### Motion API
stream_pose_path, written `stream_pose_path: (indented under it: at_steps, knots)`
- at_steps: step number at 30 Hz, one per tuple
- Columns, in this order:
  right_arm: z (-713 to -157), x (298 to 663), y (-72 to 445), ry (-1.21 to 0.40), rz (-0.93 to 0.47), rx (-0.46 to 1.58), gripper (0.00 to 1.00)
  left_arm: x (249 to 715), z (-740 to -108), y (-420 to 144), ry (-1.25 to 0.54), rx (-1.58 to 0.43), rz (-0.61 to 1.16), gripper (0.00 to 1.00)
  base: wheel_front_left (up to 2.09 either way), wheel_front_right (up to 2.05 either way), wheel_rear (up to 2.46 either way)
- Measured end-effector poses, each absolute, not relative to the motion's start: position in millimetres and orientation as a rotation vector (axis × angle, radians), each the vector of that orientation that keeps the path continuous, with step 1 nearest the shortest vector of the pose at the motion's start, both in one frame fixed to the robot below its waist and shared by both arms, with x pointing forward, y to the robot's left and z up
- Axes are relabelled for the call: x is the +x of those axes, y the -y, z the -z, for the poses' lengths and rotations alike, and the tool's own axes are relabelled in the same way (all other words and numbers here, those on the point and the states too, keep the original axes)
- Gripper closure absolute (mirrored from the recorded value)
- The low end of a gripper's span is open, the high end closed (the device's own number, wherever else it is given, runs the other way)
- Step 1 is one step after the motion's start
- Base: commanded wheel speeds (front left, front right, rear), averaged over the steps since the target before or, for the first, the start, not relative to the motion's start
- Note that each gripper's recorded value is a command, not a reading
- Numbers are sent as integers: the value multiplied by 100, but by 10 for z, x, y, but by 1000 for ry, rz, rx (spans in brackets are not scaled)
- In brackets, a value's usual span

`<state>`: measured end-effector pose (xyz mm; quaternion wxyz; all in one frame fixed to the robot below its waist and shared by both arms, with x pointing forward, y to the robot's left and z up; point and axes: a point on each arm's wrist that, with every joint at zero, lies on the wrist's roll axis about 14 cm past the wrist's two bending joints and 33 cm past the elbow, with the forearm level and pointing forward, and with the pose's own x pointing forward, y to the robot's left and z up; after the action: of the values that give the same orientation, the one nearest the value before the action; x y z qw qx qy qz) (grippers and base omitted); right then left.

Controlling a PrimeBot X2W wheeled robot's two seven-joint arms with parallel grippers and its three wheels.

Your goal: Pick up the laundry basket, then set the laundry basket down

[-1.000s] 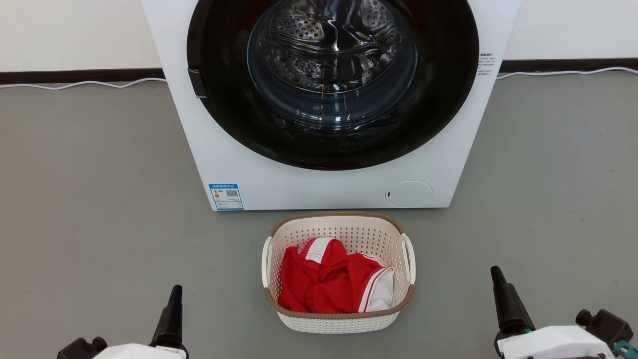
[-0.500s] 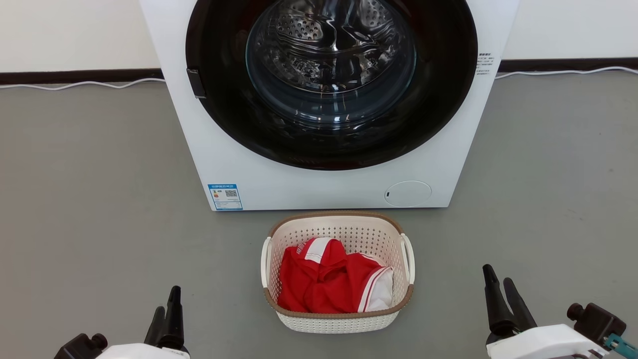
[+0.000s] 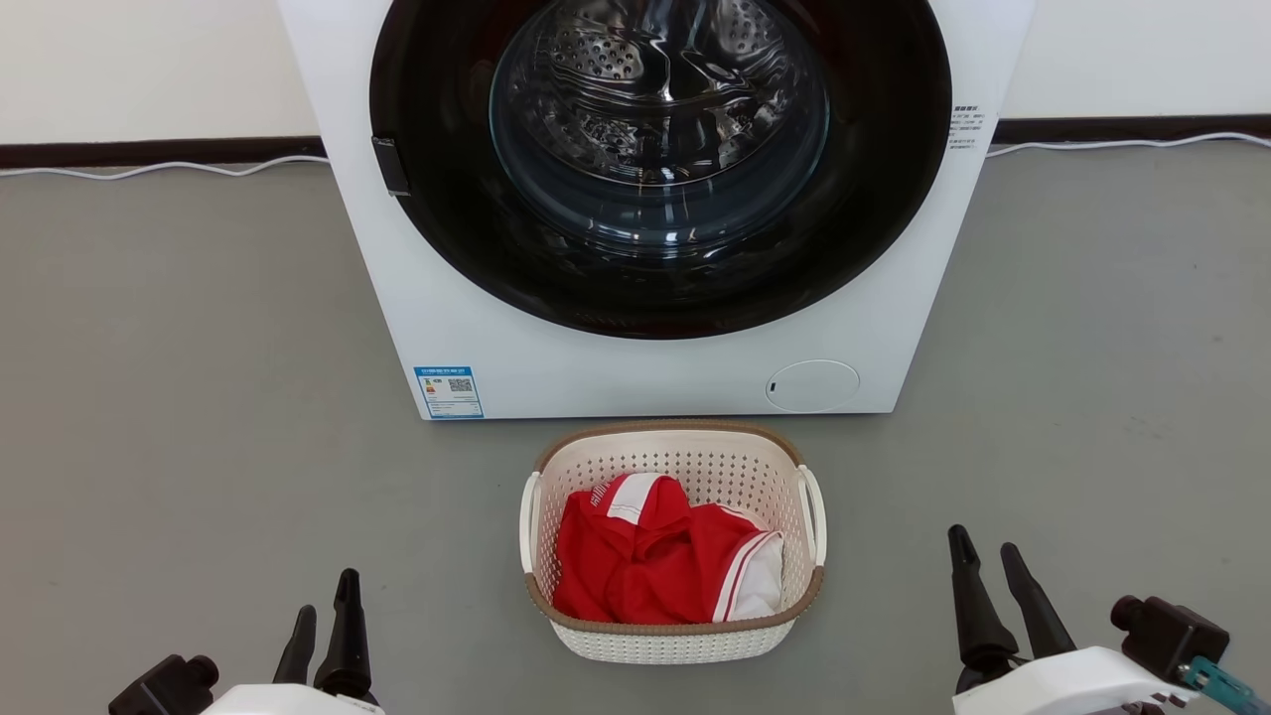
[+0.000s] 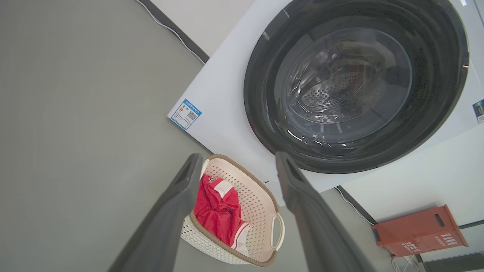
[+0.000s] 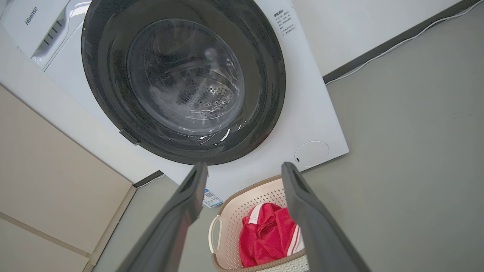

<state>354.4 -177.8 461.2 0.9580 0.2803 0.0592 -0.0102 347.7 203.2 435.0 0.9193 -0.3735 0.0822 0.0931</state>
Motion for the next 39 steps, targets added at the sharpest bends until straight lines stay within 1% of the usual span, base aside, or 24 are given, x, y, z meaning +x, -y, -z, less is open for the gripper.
stream_pose_path:
  at_steps: [9, 15, 23, 39]
  knots:
    - [-4622, 3539, 1730, -112, -6, 463, 0, 3478, -4350, -2038, -164, -666, -185, 0, 0, 0, 0]
    - [-4576, 3517, 1765, -117, -5, 372, 0, 3414, -4270, -2034, -190, -583, -178, 0, 0, 0, 0]
    - [-4543, 3494, 1811, -119, -7, 268, 0, 3426, -4297, -2059, -173, -490, -168, 0, 0, 0, 0]
    - [-4563, 3494, 1732, -98, -64, 79, 0, 3443, -4328, -2053, -154, -310, -130, 0, 0, 0, 0]
